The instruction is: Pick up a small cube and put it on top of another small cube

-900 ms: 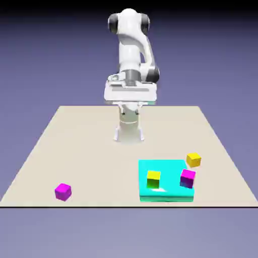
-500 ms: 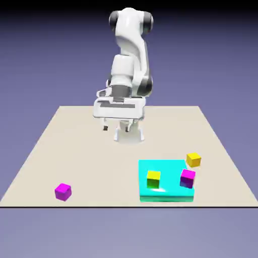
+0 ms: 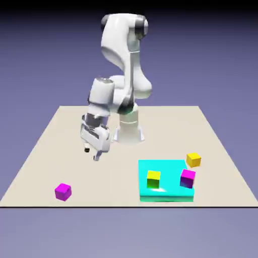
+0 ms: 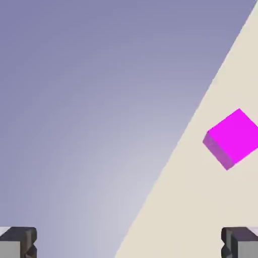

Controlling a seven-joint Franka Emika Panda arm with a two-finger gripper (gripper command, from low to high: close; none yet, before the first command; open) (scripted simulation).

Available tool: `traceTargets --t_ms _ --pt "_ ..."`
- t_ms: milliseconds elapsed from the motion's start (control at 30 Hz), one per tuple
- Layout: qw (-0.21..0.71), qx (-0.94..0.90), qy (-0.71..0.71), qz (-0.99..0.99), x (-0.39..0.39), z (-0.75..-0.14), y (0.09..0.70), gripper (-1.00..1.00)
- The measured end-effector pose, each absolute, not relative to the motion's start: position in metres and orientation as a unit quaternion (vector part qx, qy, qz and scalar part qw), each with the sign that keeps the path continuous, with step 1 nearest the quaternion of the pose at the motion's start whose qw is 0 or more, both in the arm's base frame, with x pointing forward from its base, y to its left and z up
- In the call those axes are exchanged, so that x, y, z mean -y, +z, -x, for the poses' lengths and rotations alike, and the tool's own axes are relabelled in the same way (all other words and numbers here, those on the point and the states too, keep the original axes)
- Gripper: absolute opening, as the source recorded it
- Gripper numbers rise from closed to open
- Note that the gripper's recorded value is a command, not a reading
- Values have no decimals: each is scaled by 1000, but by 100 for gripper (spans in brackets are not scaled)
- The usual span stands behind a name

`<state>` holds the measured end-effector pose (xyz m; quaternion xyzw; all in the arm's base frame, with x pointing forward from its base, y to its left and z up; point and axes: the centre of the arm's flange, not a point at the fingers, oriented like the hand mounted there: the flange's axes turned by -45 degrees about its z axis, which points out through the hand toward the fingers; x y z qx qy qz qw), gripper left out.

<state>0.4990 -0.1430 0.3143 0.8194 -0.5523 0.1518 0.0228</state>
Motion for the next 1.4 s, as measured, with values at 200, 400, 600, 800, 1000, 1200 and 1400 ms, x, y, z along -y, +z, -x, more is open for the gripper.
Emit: traceTargets --t_ms 200,400,600,800,1000,1200,1400 --pt "39 661 112 -741 181 -506 274 0" --pt "58 759 77 -644 223 -506 231 0" --pt "77 835 50 -543 260 -501 192 0" --pt "76 835 49 -542 267 -498 132 0" --pt "74 836 48 -542 264 -500 158 -100" --pt "62 785 55 -613 147 -533 235 -100" --pt "54 668 67 -739 -68 -515 300 -100"
